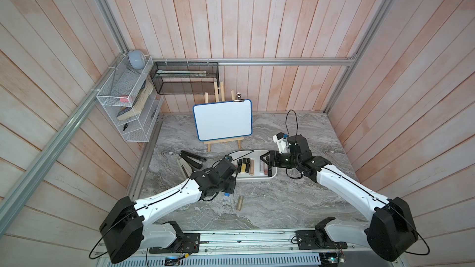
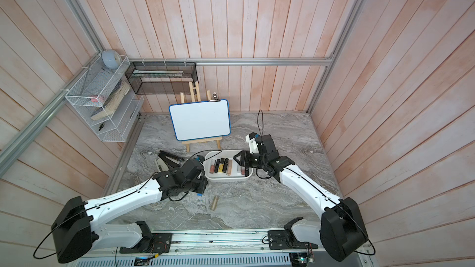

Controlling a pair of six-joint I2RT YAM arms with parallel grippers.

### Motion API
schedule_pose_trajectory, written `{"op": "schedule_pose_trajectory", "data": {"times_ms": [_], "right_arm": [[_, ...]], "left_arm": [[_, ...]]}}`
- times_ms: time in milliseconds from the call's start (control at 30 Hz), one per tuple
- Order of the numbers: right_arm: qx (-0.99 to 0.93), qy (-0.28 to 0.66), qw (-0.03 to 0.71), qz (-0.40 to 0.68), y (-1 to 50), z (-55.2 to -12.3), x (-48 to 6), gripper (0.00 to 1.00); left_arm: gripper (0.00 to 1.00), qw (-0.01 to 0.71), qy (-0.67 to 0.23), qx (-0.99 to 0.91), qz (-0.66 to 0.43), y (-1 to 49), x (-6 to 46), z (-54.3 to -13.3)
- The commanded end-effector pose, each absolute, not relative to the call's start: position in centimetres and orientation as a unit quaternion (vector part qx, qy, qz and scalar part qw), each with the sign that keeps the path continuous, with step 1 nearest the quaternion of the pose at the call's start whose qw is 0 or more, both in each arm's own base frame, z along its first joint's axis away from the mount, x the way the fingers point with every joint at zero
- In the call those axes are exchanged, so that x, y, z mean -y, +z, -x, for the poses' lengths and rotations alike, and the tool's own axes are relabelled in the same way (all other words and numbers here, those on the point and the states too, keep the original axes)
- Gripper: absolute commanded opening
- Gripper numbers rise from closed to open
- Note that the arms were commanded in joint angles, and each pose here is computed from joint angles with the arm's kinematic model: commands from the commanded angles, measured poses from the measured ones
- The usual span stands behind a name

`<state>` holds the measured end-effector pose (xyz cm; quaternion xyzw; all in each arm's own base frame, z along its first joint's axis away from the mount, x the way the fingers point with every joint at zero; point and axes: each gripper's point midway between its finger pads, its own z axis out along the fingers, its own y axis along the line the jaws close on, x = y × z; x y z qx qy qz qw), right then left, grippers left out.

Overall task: Put the lipstick into the storage box
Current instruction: Pick up the lipstick at the center of the board, then place the lipstick in the storage box.

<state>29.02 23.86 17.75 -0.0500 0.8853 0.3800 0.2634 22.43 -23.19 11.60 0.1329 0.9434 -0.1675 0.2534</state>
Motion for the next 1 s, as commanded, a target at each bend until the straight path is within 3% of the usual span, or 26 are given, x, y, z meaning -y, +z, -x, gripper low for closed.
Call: {"op": "schedule_pose_trajectory", "data": {"times_ms": [0,567,967], "right_arm": [[-0.868,0.417,0.263,0.060,18.9,-28.6,-24.7,0.47],[-0.731,0.603,0.260,0.182,26.6,-22.2,-28.6,0.54],[-0.671,0.650,0.249,0.253,29.9,-18.2,-31.5,0.57]], "left_arm": [[0.21,0.271,-0.228,-0.927,-0.122,14.1,23.4,-22.2],[0.21,0.360,-0.542,-0.752,-0.102,27.9,25.4,-23.5],[0.22,0.348,-0.656,-0.660,-0.110,31.6,26.0,-22.8]]}}
